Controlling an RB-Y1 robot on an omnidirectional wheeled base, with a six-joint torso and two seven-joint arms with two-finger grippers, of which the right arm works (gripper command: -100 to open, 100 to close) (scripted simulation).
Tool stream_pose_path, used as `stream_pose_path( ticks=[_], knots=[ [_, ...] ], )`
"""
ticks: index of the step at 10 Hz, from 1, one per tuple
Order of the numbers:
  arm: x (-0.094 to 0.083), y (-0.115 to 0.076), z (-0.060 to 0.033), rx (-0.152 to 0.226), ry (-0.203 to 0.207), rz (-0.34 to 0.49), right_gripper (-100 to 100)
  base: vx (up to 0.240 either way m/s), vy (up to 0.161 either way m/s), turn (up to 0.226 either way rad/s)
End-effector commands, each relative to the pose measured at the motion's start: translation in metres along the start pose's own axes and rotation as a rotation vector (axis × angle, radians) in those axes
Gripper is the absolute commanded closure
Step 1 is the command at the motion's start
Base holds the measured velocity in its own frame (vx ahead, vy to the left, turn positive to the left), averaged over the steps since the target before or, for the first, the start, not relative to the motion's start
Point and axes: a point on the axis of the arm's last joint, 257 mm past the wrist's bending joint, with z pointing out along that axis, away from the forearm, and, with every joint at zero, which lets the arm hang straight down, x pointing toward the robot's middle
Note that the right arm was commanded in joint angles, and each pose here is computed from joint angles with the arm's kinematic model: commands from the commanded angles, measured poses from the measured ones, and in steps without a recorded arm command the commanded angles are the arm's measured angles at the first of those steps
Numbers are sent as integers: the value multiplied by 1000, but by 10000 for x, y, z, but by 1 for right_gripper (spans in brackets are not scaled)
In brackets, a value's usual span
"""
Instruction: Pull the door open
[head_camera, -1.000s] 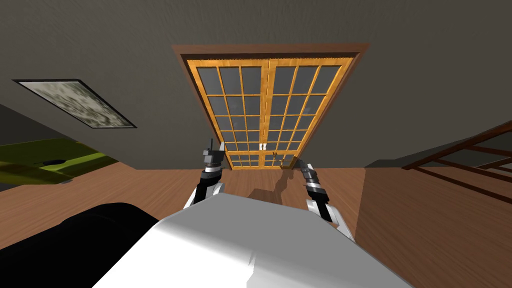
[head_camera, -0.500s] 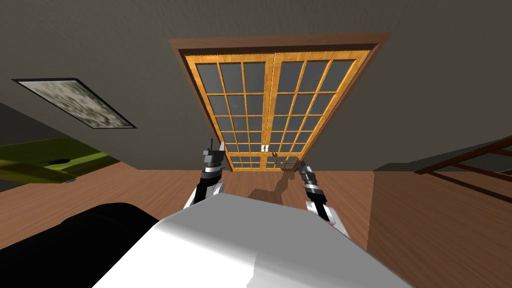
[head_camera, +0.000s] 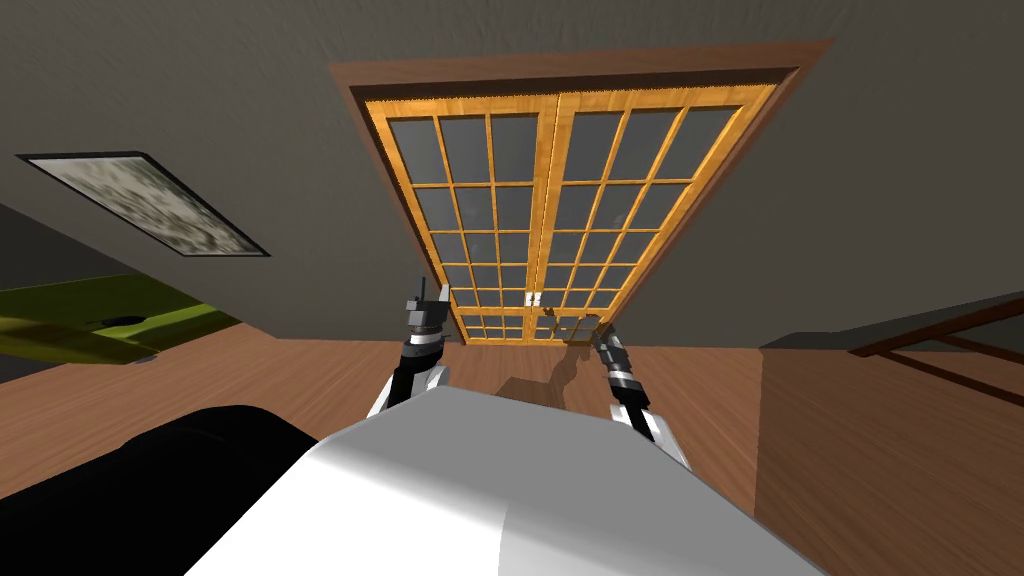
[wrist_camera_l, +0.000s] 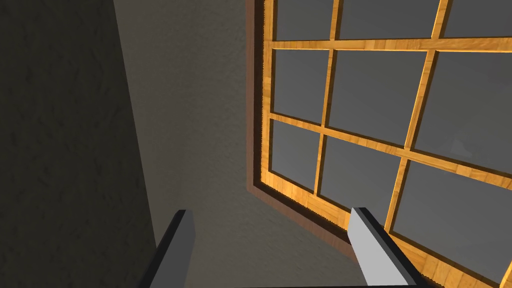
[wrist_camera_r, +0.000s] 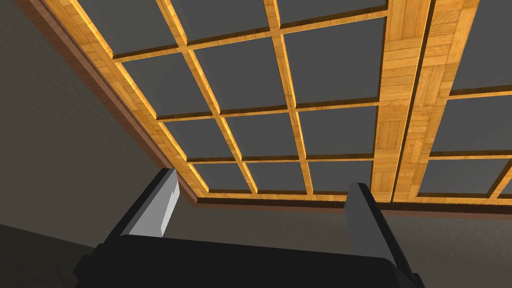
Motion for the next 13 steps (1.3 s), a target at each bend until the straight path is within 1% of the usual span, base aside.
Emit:
stream_pose_path(
  ticks=[1, 7, 8, 13],
  knots=[
    [128, -27, -29, 6, 21, -32, -100, 74, 42, 42],
    [582, -95, -137, 18, 101, -134, -100, 109, 47, 30],
    [582, -95, -137, 18, 101, -134, -100, 70, 20, 11],
    [935, -59, -232, 14, 161, -191, -100, 86, 34, 28]
  ],
)
